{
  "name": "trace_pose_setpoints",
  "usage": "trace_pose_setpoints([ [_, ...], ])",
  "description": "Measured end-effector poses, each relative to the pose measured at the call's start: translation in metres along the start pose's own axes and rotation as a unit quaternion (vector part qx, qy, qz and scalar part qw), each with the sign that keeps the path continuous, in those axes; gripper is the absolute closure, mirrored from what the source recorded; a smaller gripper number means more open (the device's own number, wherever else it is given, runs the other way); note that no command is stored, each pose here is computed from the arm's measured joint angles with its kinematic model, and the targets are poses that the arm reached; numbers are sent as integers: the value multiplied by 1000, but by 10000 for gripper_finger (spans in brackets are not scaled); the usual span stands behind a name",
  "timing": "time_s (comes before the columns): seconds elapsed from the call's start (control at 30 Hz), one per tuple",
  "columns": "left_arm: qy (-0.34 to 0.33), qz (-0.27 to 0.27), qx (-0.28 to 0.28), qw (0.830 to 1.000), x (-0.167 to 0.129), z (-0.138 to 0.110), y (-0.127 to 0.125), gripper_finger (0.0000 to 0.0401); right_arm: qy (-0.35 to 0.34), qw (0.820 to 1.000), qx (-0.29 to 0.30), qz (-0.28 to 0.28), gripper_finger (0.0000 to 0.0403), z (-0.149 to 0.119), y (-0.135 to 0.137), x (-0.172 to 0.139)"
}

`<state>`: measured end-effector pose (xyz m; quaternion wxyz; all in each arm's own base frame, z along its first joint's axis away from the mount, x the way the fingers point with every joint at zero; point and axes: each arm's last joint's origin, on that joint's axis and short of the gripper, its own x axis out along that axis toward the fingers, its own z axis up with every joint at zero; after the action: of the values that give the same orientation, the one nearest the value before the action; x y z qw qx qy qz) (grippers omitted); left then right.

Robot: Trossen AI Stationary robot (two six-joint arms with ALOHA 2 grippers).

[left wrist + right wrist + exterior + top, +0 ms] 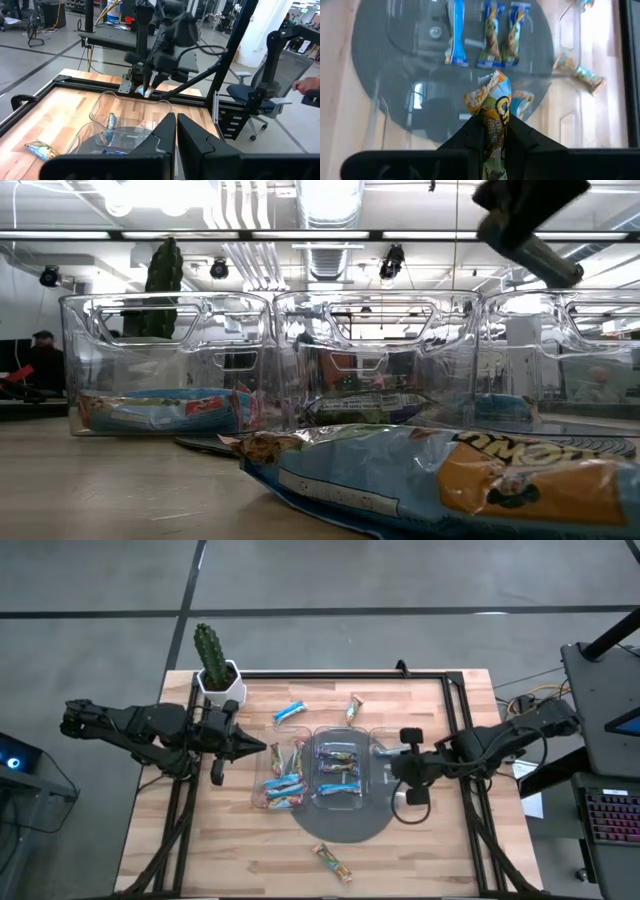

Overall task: Pick and place Granola Bars by type
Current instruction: Put the yellow granola bar into the right transparent bin

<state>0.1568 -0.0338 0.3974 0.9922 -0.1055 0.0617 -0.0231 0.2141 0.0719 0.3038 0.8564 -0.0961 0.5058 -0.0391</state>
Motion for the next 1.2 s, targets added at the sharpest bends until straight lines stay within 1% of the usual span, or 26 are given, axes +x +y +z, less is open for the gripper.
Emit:
trace_pose_setpoints([
  [0.07,0,0,1,1000,0,0,0,401,5,1000,5,4,369,-10,-4,5],
  [0.17,0,0,5,1000,0,0,0,401,9,1000,8,24,369,-21,-8,15],
  [0.27,0,0,5,1000,0,0,0,401,6,999,22,33,369,-28,-13,22],
  [0.43,0,0,2,1000,0,0,0,401,15,999,25,17,369,-33,-25,32],
  [0.6,0,1,1,1000,0,0,0,401,6,999,35,6,369,-33,-39,43],
  [0.83,-1,6,1,1000,0,0,0,401,-6,998,41,38,369,-37,-53,57],
  [0.97,-2,7,1,1000,0,0,0,401,3,998,48,38,369,-41,-56,61],
  [1.2,-2,8,4,1000,0,0,0,401,1,999,13,37,369,-41,-58,62],
])
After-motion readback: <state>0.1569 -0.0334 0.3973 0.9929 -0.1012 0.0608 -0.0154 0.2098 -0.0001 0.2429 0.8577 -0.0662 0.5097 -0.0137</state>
